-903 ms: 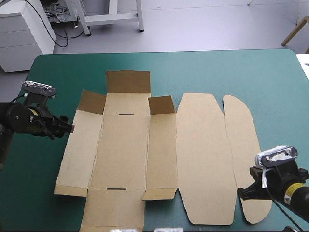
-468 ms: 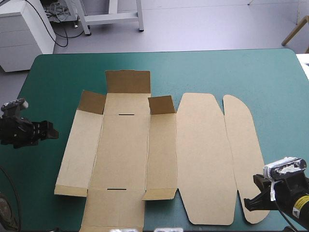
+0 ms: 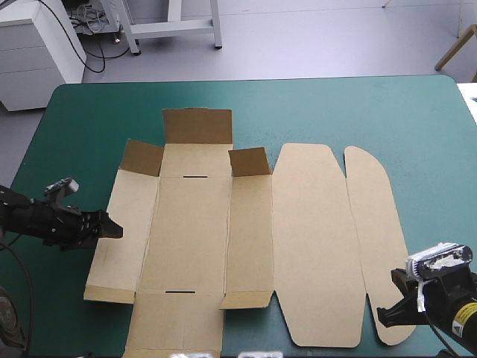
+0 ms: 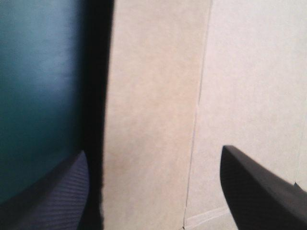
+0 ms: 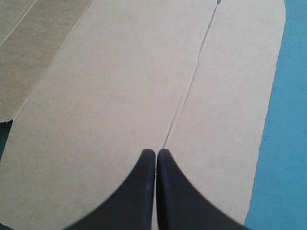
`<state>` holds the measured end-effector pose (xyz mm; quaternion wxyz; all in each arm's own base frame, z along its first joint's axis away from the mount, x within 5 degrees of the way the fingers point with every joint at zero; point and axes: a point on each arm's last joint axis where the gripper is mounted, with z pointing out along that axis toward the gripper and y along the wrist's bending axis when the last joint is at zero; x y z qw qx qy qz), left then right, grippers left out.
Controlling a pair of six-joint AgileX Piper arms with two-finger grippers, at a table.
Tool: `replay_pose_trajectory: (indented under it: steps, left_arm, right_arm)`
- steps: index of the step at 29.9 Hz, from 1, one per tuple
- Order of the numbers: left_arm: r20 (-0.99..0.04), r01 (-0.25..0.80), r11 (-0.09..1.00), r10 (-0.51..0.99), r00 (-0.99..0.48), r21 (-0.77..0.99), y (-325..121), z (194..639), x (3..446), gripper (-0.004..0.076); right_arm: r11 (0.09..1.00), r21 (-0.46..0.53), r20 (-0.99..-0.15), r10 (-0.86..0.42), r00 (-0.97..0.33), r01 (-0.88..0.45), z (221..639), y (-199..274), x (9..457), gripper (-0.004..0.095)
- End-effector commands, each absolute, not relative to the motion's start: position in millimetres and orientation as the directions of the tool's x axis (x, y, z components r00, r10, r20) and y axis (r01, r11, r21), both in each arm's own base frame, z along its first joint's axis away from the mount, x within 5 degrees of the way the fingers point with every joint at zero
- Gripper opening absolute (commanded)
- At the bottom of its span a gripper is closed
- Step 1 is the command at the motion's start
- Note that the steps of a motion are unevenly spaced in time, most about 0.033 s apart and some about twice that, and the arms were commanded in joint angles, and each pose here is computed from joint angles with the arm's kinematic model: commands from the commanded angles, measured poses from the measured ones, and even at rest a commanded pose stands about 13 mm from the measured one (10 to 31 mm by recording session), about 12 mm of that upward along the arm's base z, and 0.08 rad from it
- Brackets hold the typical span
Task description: Fold the box
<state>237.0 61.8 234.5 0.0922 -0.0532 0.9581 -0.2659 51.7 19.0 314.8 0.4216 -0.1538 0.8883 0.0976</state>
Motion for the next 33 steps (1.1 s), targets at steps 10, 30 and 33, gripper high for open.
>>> replay_pose_trajectory:
  steps: [10,30,33]
  left_arm:
    - [-0.113,0.033,0.817,-0.04,-0.993,-0.575,28.8,247.4,234.4,0.0535]
    - [-0.144,0.1,0.835,0.025,-0.989,-0.542,6.3,245.4,240.9,0.0451]
    - [-0.165,0.098,0.843,0.011,-0.986,-0.529,7.5,245.0,243.3,0.0363]
  right_arm:
    - [0.932,0.028,-0.828,-0.181,-0.531,-0.361,326.0,19.9,55.8,-0.0004]
    - [0.932,0.029,-0.831,-0.179,-0.526,-0.362,326.5,20.1,56.0,-0.0004]
    - [0.93,0.022,-0.831,-0.186,-0.524,-0.366,326.5,20.1,56.0,-0.0004]
